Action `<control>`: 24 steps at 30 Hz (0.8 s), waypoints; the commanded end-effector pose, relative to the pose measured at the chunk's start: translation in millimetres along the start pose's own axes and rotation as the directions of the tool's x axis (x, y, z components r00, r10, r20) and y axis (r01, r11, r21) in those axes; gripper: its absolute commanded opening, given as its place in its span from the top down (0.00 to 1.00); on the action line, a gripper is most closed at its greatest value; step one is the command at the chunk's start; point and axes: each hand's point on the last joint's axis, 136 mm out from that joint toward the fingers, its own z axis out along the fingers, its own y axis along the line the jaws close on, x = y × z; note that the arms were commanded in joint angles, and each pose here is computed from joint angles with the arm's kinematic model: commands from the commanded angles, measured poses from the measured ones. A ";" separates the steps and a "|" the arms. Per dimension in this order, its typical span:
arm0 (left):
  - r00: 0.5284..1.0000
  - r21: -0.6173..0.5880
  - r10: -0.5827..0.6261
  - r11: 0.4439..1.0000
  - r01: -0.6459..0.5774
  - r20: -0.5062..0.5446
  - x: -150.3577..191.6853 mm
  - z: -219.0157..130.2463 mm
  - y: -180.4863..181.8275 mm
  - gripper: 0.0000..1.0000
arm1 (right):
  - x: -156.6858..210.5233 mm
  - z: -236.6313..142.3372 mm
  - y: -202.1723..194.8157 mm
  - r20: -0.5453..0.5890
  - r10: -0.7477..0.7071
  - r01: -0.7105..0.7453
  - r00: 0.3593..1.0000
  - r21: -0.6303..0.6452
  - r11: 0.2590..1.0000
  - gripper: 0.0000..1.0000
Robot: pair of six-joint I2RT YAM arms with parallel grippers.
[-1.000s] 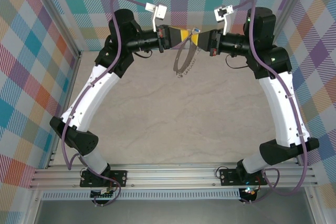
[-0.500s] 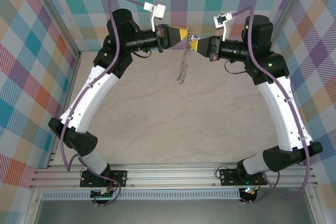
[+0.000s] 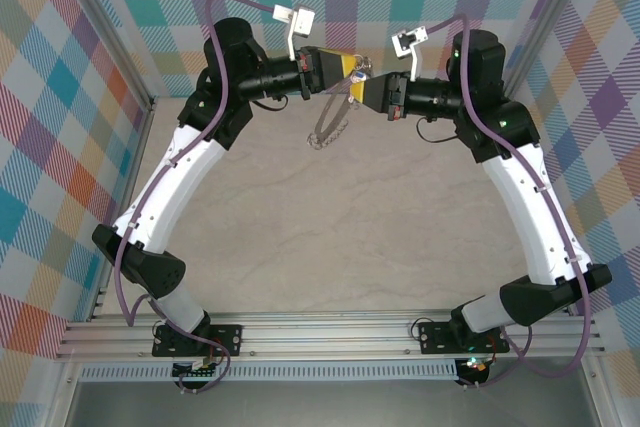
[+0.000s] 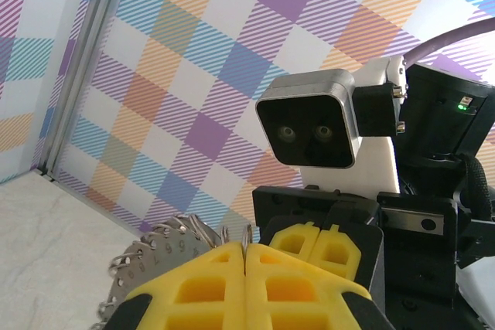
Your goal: Put the keys on the keyring
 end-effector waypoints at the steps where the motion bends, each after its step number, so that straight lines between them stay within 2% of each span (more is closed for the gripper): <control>1: 0.997 0.029 0.057 0.998 -0.058 0.051 -16.6 -11.1 -22.0 1.00 | -4.8 -1.6 6.9 0.007 -0.038 0.038 0.999 -0.004 0.999 1.00; 15: 0.997 0.017 0.063 0.998 -0.064 0.035 -10.8 -11.5 -18.6 1.00 | -12.8 -21.7 -2.1 0.006 -0.078 0.077 0.997 0.095 0.992 1.00; 24: 0.998 0.025 0.060 0.998 -0.061 0.029 -8.7 -10.6 -18.4 1.00 | -21.6 -22.4 -2.2 0.003 -0.093 0.092 0.996 0.090 0.992 1.00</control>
